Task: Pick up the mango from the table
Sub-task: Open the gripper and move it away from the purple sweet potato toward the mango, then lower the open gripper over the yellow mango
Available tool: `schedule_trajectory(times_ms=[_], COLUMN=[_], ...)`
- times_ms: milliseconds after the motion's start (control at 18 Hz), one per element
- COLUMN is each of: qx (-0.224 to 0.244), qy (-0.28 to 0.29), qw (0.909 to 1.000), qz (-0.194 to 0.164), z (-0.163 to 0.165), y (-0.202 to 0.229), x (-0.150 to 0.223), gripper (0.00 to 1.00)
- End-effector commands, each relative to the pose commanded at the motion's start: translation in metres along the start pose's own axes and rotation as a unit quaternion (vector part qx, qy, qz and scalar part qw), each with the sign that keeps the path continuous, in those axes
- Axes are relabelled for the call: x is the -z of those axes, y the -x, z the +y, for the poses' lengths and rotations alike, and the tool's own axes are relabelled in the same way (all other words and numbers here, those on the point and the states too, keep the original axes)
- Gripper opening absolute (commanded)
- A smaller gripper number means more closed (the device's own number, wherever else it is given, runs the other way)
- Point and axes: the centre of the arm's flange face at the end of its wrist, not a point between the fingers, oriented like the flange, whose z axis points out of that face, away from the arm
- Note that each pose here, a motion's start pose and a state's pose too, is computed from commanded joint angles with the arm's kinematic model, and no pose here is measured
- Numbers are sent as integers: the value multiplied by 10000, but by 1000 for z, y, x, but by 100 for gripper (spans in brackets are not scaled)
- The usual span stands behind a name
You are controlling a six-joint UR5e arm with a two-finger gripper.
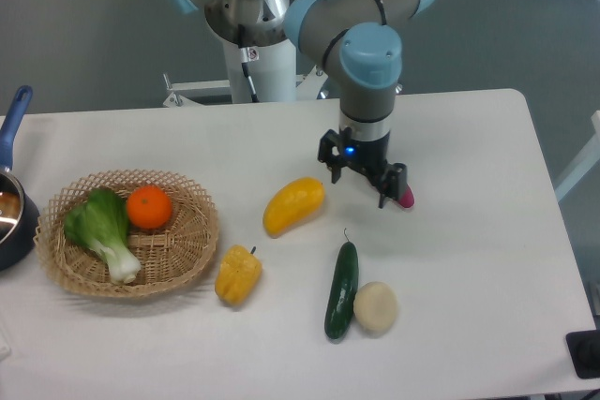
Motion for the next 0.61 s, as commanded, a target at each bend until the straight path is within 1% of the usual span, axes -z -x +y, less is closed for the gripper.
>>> schedule_trajectory(times_ms=[222,333,500,611], qx=[-225,-234,-328,-242], qy=[24,57,119,153], qw=[9996,9994,9990,9990], qz=[152,239,296,334], z=[-19,-17,-24,-25], y=[-22,-29,-37,-38], x=[-11,-18,-25,-31], gripper=[100,100,100,100])
